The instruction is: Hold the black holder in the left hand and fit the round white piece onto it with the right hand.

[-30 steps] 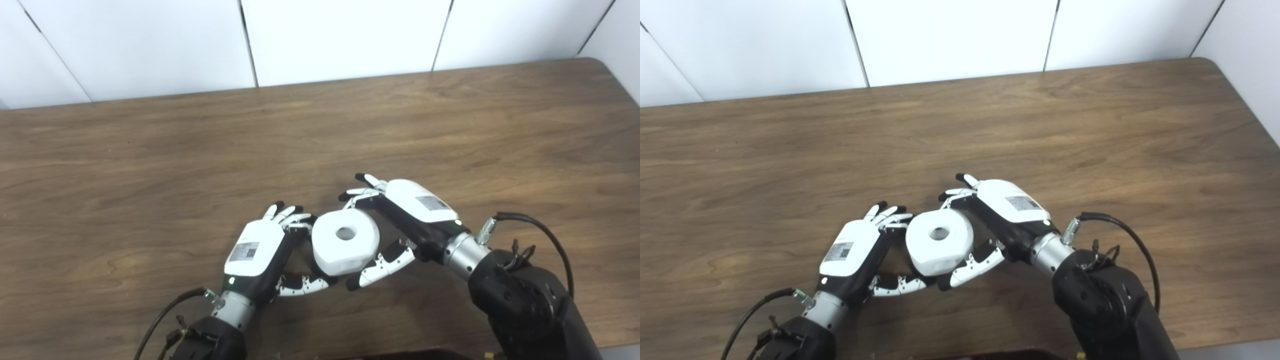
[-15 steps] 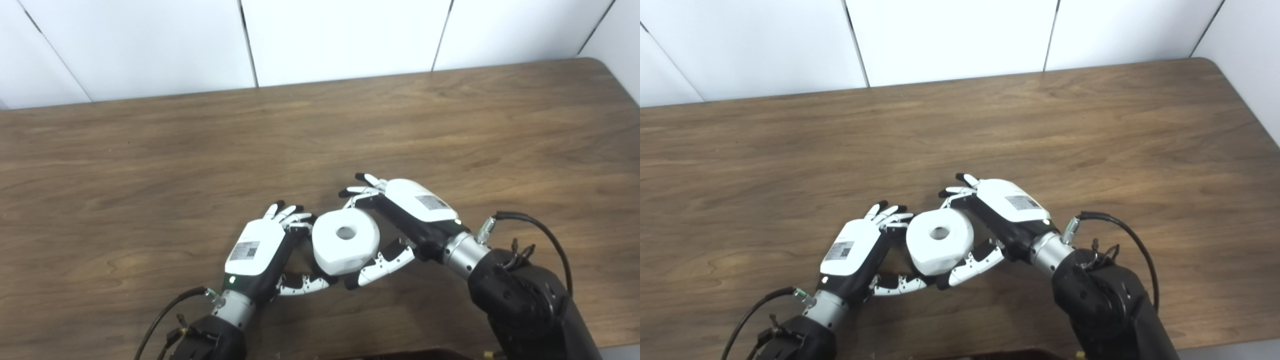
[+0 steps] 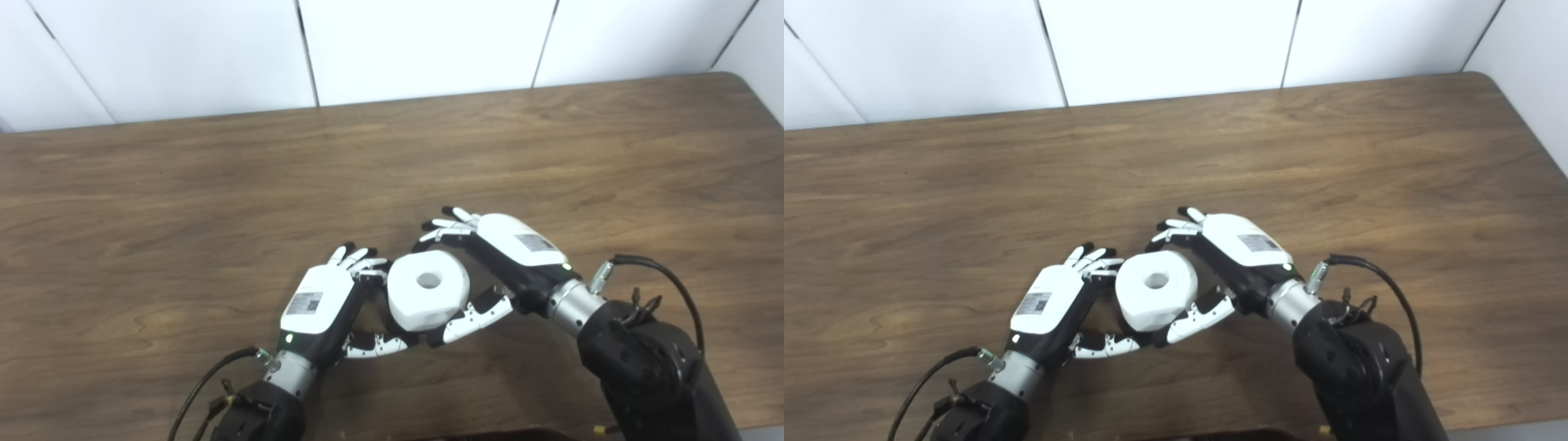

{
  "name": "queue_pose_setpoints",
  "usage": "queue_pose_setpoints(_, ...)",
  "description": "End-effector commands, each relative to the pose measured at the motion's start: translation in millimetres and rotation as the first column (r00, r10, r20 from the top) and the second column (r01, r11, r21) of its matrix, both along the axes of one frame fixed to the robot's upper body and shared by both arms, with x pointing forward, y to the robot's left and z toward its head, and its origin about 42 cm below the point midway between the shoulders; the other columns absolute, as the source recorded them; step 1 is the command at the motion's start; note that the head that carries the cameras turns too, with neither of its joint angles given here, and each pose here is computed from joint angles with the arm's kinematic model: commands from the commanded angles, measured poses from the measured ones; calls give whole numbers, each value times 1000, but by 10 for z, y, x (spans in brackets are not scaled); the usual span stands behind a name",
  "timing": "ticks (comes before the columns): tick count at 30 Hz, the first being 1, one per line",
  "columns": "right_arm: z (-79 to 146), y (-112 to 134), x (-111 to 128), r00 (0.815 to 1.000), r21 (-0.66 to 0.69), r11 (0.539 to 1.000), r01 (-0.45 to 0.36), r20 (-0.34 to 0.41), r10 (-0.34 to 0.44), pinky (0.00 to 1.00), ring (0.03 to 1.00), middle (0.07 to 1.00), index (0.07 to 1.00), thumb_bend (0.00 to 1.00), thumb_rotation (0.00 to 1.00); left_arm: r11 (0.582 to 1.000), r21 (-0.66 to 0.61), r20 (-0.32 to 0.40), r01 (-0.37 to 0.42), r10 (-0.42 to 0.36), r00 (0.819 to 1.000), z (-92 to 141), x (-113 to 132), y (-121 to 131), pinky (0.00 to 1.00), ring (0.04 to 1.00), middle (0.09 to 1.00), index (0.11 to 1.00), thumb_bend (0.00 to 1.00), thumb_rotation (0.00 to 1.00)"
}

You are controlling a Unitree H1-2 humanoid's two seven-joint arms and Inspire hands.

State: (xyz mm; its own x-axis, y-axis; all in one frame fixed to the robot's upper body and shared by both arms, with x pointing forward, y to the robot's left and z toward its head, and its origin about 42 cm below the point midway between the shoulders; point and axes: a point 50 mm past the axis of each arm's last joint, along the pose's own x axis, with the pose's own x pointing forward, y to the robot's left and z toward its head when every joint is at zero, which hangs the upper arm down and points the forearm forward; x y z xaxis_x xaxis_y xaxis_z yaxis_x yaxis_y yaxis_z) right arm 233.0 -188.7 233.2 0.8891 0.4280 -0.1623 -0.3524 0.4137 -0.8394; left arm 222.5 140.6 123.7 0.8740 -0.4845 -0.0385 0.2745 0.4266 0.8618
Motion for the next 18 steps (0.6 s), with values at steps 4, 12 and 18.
queue_pose_setpoints(4, 259, -14, 68, 997, 25, 1000, -9, 82, 7, 956, 1000, 902, 765, 1000, 430, 996, 86, -93, 17, -9, 996, -251, -16, -3, 989, 904, 796, 486, 520, 48)
queue_pose_setpoints(12, 464, -54, 87, 994, 27, 999, -18, 113, 15, 949, 993, 902, 758, 1000, 435, 995, 95, -99, 17, -7, 995, -263, 0, -9, 987, 903, 796, 487, 520, 48)
queue_pose_setpoints(18, 486, -70, 106, 992, 13, 1000, -16, 122, 15, 916, 984, 892, 750, 1000, 421, 995, 98, -104, 13, -3, 995, -269, 2, 2, 992, 907, 799, 487, 520, 48)
